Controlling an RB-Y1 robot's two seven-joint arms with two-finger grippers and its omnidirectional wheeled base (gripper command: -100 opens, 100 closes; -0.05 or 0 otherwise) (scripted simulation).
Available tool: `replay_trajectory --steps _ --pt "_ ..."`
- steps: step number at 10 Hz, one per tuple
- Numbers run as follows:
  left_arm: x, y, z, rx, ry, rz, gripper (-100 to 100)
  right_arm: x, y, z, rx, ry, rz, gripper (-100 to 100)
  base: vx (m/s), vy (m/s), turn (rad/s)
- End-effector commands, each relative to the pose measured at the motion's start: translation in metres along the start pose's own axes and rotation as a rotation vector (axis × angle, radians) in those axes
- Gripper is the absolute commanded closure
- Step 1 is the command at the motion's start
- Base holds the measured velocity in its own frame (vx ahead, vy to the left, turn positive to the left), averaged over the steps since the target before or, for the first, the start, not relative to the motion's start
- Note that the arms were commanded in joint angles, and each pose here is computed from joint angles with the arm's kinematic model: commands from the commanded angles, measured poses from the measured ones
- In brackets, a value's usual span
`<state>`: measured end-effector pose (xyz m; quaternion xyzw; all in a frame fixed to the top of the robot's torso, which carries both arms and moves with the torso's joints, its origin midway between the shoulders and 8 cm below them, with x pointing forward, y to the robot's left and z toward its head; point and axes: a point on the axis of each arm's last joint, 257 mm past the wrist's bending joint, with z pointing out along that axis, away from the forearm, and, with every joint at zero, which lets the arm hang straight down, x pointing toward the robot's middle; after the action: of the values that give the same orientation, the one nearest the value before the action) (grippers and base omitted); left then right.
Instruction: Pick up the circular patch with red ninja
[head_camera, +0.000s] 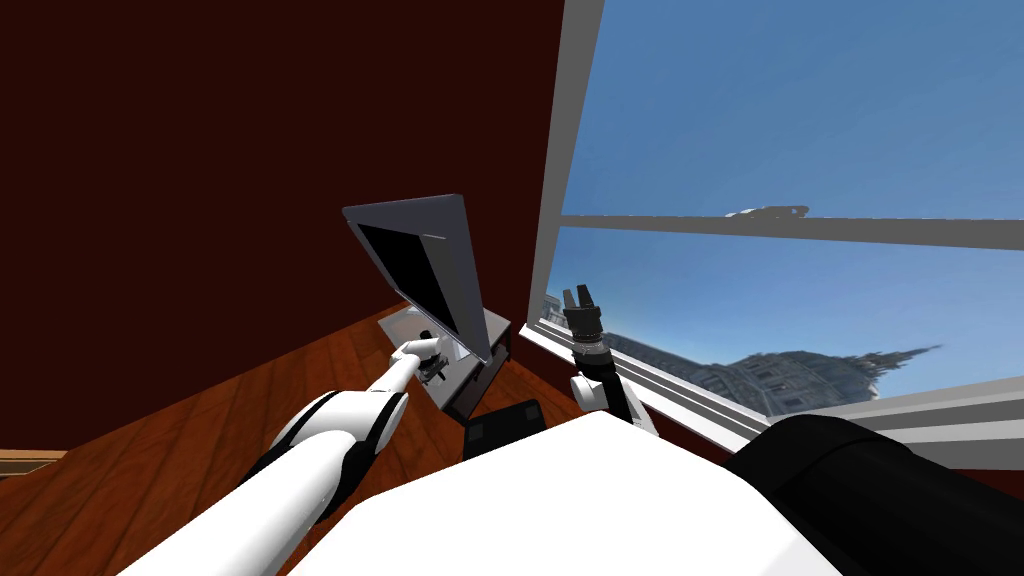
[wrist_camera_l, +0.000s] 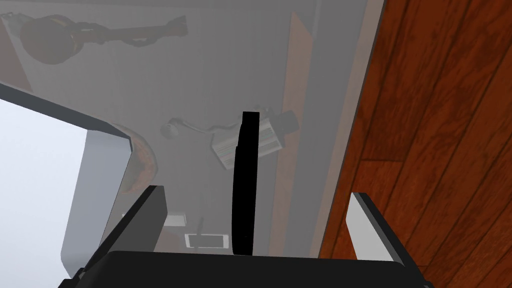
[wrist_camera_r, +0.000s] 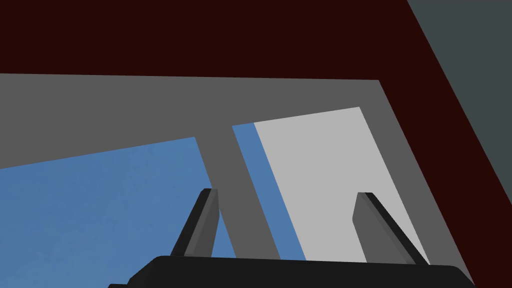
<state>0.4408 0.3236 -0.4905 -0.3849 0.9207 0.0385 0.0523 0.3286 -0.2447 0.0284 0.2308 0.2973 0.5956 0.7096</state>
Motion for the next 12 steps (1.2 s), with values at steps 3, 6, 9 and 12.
replay_trajectory --steps 3,6,9,12 --pt "0.012 0.005 0.014 -0.001 0.001 -0.009 -100 0.000 0.000 0.000 0.000 0.000 0.000 0 -0.006 0.007 -0.021" --pt "0.021 0.009 0.023 -0.002 0.001 -0.014 -100 0.000 0.000 0.000 0.000 0.000 0.000 0 -0.002 0.002 -0.006" --pt "0.021 0.009 0.023 -0.003 0.002 -0.015 100 0.000 0.000 0.000 0.000 0.000 0.000 0 0.001 -0.001 -0.005" --pt "0.021 0.009 0.023 -0.004 0.001 -0.013 100 0.000 0.000 0.000 0.000 0.000 0.000 0 -0.001 0.000 0.004"
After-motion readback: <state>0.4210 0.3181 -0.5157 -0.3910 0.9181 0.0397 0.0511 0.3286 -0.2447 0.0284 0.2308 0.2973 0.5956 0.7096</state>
